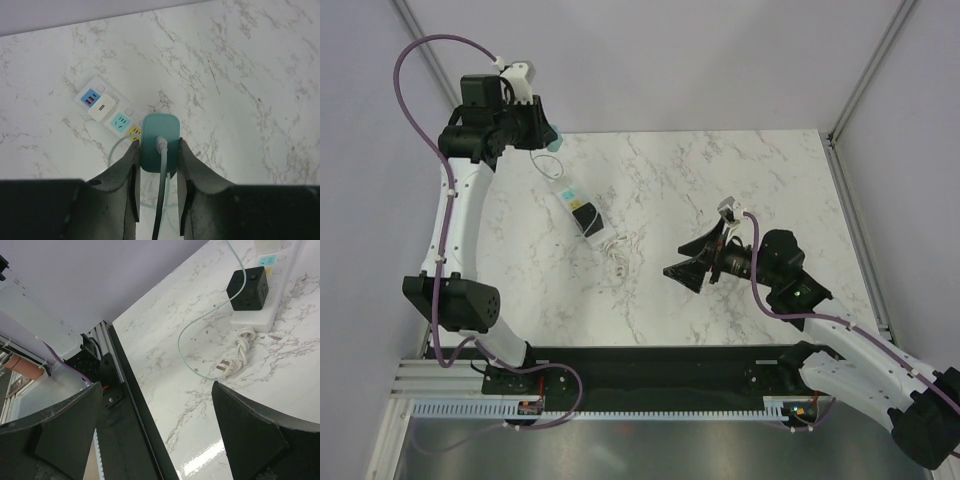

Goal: Insert the plug

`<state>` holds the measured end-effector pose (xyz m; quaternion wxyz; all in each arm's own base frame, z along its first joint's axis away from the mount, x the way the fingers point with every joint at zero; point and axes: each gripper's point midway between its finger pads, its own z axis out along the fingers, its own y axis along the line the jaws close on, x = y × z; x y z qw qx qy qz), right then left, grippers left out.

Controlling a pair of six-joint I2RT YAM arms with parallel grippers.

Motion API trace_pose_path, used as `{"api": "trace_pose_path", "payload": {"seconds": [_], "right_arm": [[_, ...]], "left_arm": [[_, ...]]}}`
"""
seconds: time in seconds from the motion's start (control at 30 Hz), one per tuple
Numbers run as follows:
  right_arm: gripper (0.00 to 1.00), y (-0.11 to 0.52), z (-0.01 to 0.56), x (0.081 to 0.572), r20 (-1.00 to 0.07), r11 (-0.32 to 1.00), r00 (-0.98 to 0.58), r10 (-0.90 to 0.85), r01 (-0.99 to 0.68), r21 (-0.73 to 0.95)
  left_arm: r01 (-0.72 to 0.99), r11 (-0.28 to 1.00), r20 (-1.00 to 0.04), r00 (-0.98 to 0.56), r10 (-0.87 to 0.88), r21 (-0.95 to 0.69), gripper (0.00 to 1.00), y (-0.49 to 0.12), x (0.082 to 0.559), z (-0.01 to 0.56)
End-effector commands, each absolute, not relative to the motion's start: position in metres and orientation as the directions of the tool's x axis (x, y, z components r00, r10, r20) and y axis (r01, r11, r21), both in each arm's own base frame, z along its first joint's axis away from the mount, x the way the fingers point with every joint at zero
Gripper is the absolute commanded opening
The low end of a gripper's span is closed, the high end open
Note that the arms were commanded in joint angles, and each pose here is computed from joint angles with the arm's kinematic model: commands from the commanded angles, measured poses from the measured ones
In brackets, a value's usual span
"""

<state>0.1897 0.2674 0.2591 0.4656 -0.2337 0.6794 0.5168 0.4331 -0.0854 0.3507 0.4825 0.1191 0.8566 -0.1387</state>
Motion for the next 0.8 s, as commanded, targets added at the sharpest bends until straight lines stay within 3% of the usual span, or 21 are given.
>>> {"api": "trace_pose_path", "payload": {"seconds": [0.0,0.13,0.4,0.77], "right_arm": [[0.98,0.275,0.282,0.193,-0.886,0.314,-0.420,0.197,-0.829,0.463],[0.98,0.281,0.281,0.199,-0.881,0.307,-0.434,0.191,-0.826,0.473],[0.98,0.286,0.270,0.206,-0.871,0.322,-0.466,0.156,-0.810,0.491],[0.98,0.294,0.262,0.221,-0.862,0.357,-0.495,0.110,-0.789,0.499]], "left_arm": [[0.220,0.926,-0.871,-0.458,-0.181,-0.308,0.02,-0.091,0.454,0.371],[0.025,0.943,-0.809,-0.522,-0.270,-0.331,0.02,-0.085,0.466,0.324],[-0.170,0.905,-0.685,-0.603,-0.409,-0.391,0.02,-0.093,0.476,0.250],[-0.321,0.886,-0.694,-0.551,-0.463,-0.335,0.02,-0.079,0.495,0.195]]}}
